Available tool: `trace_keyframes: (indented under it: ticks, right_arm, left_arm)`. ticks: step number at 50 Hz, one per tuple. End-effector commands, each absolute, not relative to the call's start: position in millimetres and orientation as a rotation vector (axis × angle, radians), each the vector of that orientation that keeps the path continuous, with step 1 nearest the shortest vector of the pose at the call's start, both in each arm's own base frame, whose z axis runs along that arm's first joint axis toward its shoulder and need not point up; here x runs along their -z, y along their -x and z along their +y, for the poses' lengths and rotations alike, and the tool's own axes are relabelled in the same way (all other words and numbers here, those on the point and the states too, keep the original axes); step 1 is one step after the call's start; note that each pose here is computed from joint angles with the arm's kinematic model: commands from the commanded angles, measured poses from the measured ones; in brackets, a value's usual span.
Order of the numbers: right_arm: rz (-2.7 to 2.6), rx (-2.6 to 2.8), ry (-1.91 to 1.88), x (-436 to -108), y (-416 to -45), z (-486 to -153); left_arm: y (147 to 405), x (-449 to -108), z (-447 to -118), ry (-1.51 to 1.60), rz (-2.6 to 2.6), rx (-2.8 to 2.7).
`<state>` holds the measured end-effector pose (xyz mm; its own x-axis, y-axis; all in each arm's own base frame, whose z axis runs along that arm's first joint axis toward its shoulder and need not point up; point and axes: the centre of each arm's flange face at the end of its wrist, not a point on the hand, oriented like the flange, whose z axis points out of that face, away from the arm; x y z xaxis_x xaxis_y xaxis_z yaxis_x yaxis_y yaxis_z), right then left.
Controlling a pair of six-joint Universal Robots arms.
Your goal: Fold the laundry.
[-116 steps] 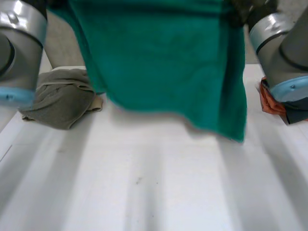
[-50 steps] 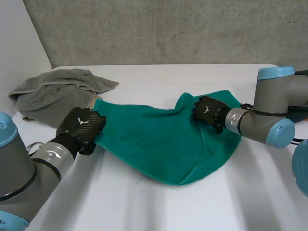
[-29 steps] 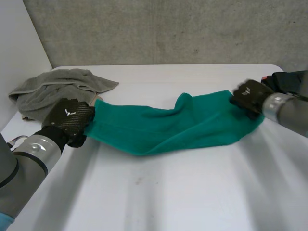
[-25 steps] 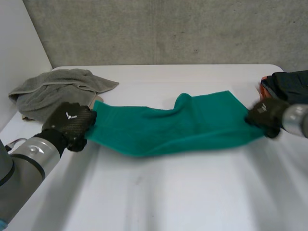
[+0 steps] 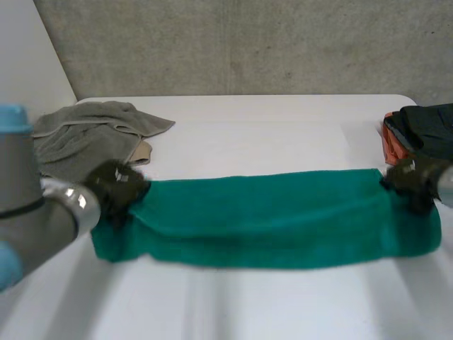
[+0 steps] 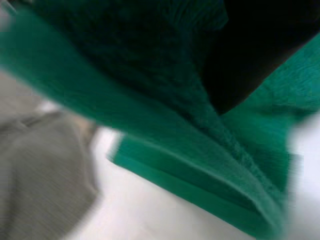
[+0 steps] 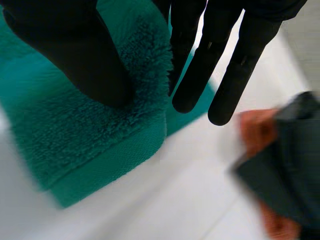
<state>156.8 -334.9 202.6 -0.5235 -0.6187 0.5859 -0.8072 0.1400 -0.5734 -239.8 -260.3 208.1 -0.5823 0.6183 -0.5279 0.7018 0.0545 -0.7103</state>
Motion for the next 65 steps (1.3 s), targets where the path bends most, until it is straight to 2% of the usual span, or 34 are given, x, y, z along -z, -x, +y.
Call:
trace_keyframes:
  ticks: [1, 3, 4, 7, 11, 19, 23, 34, 37, 43, 48, 65]
  right_arm:
    - [-1.853, -1.908, -0.993, -276, -186, -410]
    - [-1.723, -2.078, -0.862, -304, -187, -422]
    - [-1.602, -2.235, -0.737, -330, -188, -429]
    - [-1.322, -2.517, -0.522, -378, -186, -430]
    - [-1.135, -2.661, -0.437, -399, -187, -424]
    - [-1.381, -2.566, -0.618, -356, -205, -418]
    - [-1.534, -2.469, -0.697, -321, -208, -418]
    - [-1.938, -2.065, -0.998, -192, -216, -397]
    - [-2.017, -1.969, -1.04, -169, -213, -389]
    - [-2.101, -1.866, -1.052, -156, -199, -381]
    - [-2.136, -1.838, -1.043, -158, -186, -378]
    - [-2.199, -1.803, -1.064, -157, -176, -365]
  left_arm:
    - [267, -271, -355, -1.163, 1.798, 2.001]
    - [268, -294, -371, -1.065, 1.695, 2.109]
    - [268, -318, -384, -0.965, 1.587, 2.219]
    - [263, -358, -400, -0.779, 1.383, 2.421]
    - [261, -385, -403, -0.669, 1.23, 2.614]
    - [252, -348, -402, -0.744, 1.494, 2.525]
    - [246, -311, -397, -0.796, 1.668, 2.403]
    - [240, -175, -363, -1.079, 2.052, 2.01]
    - [236, -156, -355, -1.134, 2.083, 1.896]
    - [222, -138, -337, -1.171, 2.182, 1.696]
    - [211, -140, -334, -1.146, 2.185, 1.712]
    - [207, -129, -327, -1.203, 2.195, 1.775]
